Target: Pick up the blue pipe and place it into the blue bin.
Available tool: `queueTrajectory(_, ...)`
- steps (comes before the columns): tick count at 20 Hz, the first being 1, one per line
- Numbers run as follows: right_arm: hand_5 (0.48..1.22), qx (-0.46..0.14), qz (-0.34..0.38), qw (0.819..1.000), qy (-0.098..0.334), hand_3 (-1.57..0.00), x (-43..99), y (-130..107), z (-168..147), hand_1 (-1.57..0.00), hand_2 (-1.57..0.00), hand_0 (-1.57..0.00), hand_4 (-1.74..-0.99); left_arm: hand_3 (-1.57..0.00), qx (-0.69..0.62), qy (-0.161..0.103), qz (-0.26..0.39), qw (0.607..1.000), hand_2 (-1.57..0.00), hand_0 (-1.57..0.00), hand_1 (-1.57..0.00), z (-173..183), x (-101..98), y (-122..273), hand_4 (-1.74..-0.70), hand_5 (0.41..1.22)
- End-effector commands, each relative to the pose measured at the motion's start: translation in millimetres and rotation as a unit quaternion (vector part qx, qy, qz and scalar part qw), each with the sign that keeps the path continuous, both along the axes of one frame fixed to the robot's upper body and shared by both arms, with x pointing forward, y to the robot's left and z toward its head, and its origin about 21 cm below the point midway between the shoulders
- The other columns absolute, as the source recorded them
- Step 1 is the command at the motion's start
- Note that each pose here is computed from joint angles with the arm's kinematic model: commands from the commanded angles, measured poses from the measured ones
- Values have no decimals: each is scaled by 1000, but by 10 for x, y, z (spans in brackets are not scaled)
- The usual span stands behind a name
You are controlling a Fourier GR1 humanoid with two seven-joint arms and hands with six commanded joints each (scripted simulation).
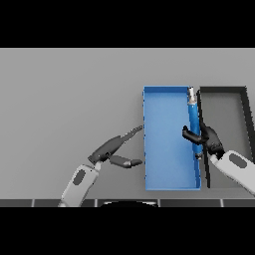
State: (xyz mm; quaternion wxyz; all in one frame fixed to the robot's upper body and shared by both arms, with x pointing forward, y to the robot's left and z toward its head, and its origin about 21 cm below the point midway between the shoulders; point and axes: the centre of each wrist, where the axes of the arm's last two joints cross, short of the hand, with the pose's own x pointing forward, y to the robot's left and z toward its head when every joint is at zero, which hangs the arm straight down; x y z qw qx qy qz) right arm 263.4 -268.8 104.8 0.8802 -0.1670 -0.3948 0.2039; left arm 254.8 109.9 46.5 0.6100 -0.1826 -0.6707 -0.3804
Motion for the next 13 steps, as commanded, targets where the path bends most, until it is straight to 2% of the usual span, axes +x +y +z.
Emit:
queueTrajectory(1,759,-2,0,1000,1,-21,-5,12,10,-37,-37,-40,-1046,1,-2,0,0,1000,1,1,1,-34,-18,53,-886,428)
queueTrajectory(6,672,-7,2,1000,0,-6,8,38,5,-11,-11,-13,-1022,1,0,1,1,1000,1,1,1,-17,-3,27,-887,431)
queueTrajectory(13,643,-7,11,1000,5,-3,24,53,39,-5,-5,-6,-1022,1,-2,1,3,1000,1,1,1,10,14,-9,-885,431)
